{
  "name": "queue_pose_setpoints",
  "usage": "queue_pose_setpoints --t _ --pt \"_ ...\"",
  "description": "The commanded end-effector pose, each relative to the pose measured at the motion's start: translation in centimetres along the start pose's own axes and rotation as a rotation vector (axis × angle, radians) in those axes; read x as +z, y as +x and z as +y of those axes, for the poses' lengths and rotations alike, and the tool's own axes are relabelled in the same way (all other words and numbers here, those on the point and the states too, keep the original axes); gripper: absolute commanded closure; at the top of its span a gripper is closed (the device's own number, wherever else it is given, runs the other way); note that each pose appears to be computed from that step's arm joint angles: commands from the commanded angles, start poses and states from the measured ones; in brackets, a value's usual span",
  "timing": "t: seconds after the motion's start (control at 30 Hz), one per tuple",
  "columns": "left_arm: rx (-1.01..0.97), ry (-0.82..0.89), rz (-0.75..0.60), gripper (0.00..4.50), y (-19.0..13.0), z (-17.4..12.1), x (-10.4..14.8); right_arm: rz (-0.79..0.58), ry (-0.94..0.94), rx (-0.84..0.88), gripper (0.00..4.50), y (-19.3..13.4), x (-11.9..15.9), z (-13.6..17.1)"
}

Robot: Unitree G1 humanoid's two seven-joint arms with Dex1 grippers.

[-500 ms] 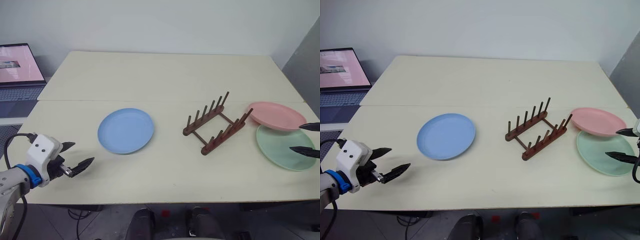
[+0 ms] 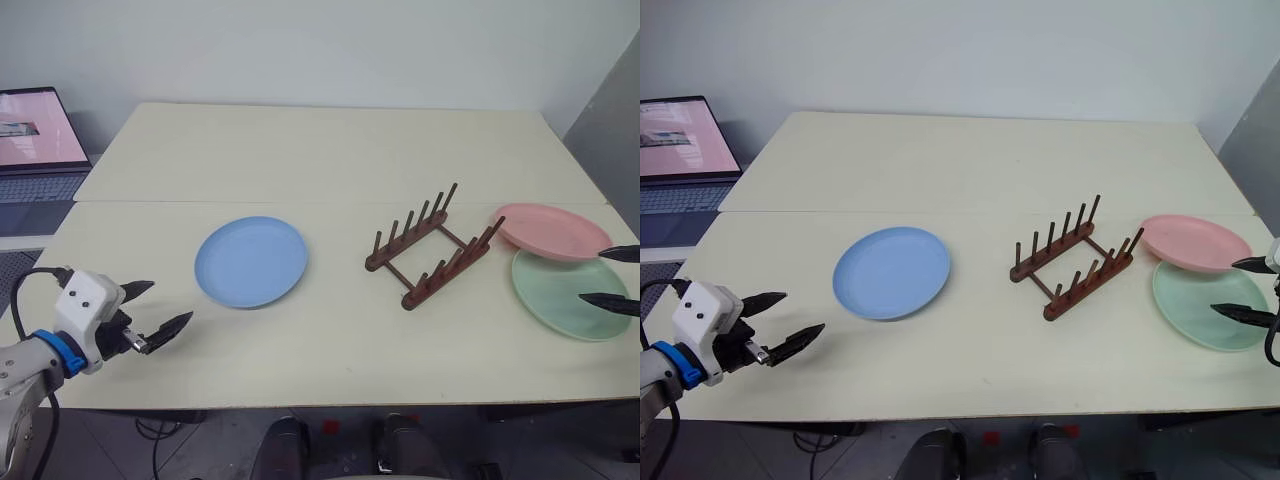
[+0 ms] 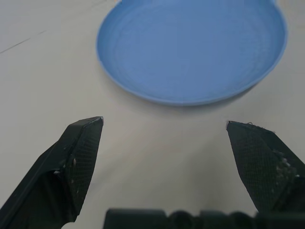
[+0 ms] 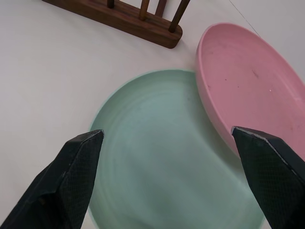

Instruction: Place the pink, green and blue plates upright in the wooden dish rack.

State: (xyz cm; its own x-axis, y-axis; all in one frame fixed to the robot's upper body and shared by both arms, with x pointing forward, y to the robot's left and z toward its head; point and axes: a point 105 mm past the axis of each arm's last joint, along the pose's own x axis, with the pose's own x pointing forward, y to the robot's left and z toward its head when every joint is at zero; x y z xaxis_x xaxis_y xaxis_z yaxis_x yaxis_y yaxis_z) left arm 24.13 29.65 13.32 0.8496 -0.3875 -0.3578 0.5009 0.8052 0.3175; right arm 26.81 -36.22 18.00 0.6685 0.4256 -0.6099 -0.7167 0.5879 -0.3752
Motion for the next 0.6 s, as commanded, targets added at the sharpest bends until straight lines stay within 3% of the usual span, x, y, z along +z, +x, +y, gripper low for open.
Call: queue_pose_setpoints --t 0.03,0.37,0.53,0.6 --pt "0.020 0.039 -0.048 0.00 -0.3 0.2 1.4 -0.023 -0.026 -0.013 0.01 -0.5 1.1 -0.5" --pt "-0.092 -0.014 -0.087 0.00 0.6 -2.0 2.4 -0.028 -0.033 -0.013 0.01 -0.5 1.2 -0.4" --pt "-0.228 -0.006 -0.125 0.00 2.2 -5.3 4.3 -0.044 -0.030 -0.010 0.01 -0.7 1.7 -0.1" --pt "-0.358 0.026 -0.154 0.00 3.9 -8.8 5.4 -0.059 -0.035 0.014 0.01 -0.9 2.4 0.6"
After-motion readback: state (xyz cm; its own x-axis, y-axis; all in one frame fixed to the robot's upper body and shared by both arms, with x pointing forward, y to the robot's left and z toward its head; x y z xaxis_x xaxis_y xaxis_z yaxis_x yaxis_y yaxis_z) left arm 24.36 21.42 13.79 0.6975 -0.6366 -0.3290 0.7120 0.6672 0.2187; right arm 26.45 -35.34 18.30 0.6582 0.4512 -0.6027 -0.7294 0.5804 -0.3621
